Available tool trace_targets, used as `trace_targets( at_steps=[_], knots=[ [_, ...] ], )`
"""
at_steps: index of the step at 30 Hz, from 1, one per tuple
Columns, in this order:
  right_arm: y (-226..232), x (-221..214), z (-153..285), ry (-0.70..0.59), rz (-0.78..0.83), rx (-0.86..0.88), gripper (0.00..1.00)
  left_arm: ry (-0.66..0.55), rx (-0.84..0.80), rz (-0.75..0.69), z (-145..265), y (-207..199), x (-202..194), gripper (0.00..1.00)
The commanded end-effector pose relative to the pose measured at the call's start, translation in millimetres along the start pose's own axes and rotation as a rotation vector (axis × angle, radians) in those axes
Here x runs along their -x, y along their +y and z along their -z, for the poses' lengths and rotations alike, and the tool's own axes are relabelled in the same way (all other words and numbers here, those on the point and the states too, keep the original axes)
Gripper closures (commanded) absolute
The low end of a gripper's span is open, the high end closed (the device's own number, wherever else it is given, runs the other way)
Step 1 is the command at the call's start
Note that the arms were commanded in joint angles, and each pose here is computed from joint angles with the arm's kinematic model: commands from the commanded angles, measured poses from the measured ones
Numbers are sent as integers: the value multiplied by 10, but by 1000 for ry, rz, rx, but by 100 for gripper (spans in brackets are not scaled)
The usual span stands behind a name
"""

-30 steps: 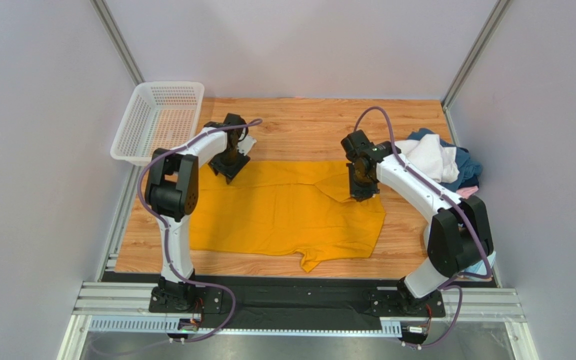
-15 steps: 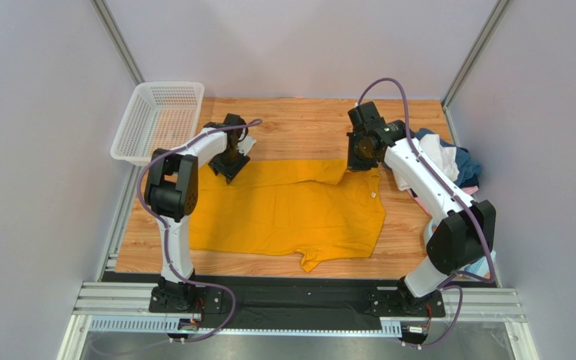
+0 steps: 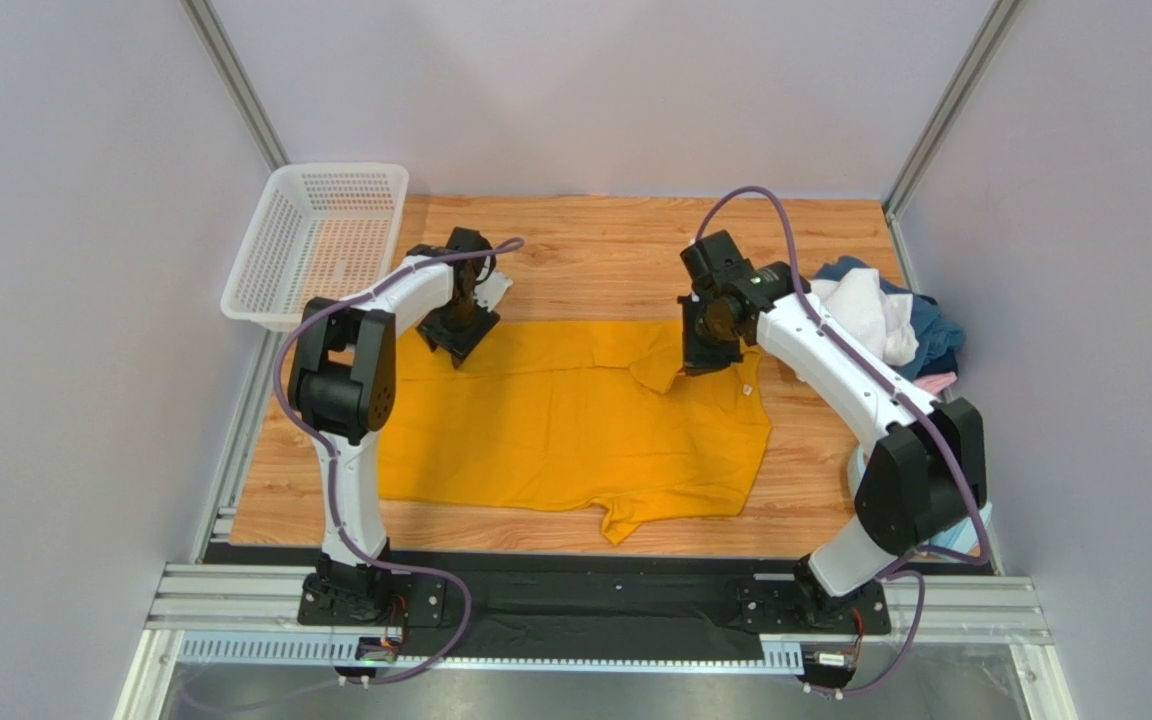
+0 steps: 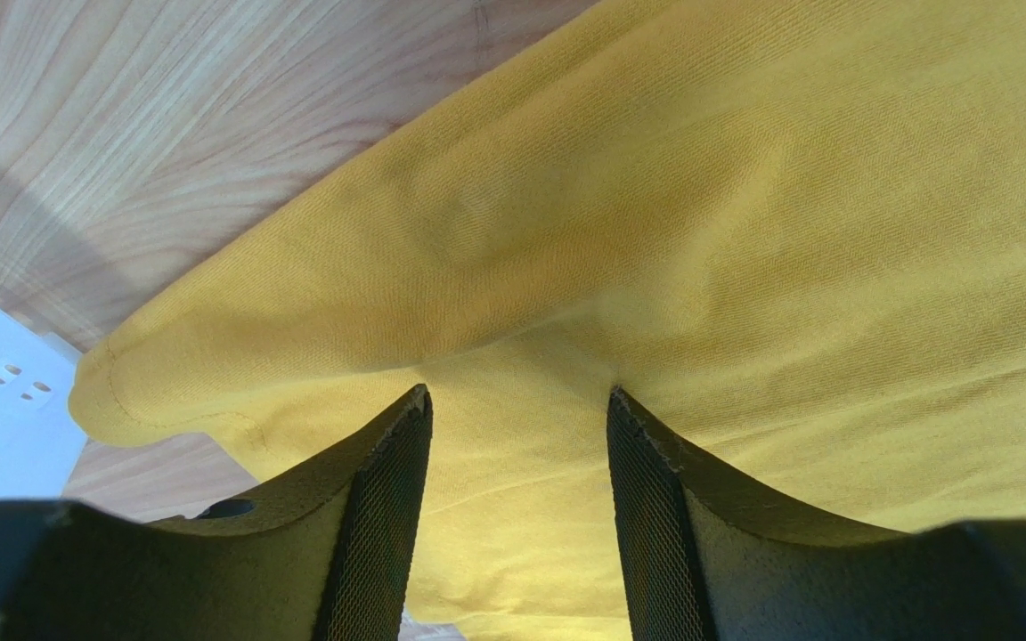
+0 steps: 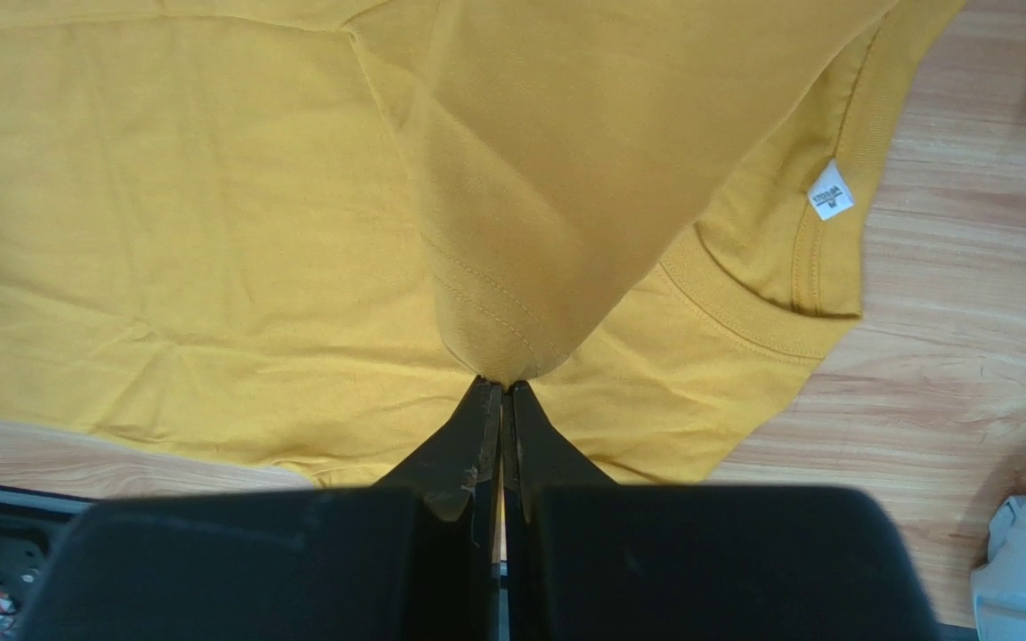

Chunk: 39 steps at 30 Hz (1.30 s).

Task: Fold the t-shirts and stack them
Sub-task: Fold the flattened tshirt in 1/3 of the way

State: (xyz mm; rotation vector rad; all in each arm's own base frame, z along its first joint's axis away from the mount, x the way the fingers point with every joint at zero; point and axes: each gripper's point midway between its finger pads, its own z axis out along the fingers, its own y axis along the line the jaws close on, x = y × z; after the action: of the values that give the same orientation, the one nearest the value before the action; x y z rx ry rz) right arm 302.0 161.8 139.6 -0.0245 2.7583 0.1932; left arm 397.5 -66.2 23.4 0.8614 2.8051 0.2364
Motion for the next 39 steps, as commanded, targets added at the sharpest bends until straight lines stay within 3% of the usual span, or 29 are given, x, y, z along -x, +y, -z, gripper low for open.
trace_targets(
  at_steps=[1, 5, 10, 13, 17, 21, 24, 29, 36, 39],
  knots=[
    [121, 84, 62, -23, -25, 73, 100, -31, -21, 10, 104, -12, 74, 42],
    [594, 112, 140, -38, 91, 155, 100, -25, -23, 14, 102, -17, 85, 42],
    [-95, -132, -147, 41, -58, 11, 100, -20, -22, 8, 121, -18, 51, 42],
    [-266, -97, -127, 7, -99, -33, 100, -16, -23, 5, 102, -27, 32, 42],
    [104, 140, -8, -34, -37, 41, 100, -16, -31, 13, 103, -52, 13, 42],
    [784, 291, 107, -30, 42, 260, 100, -17, -28, 15, 126, -48, -1, 42],
    [959, 424, 234, -59, 42, 346, 100, -16, -20, 10, 136, -35, -14, 42],
    [659, 362, 118, -34, -10, 256, 100, -19, -28, 12, 133, -50, -6, 42],
    [-102, 83, -62, -9, -136, 106, 100, -15, -33, 6, 115, -64, -27, 42],
    [-1, 130, -40, -15, -138, 150, 100, -18, -30, 5, 118, -59, -23, 42]
  ],
)
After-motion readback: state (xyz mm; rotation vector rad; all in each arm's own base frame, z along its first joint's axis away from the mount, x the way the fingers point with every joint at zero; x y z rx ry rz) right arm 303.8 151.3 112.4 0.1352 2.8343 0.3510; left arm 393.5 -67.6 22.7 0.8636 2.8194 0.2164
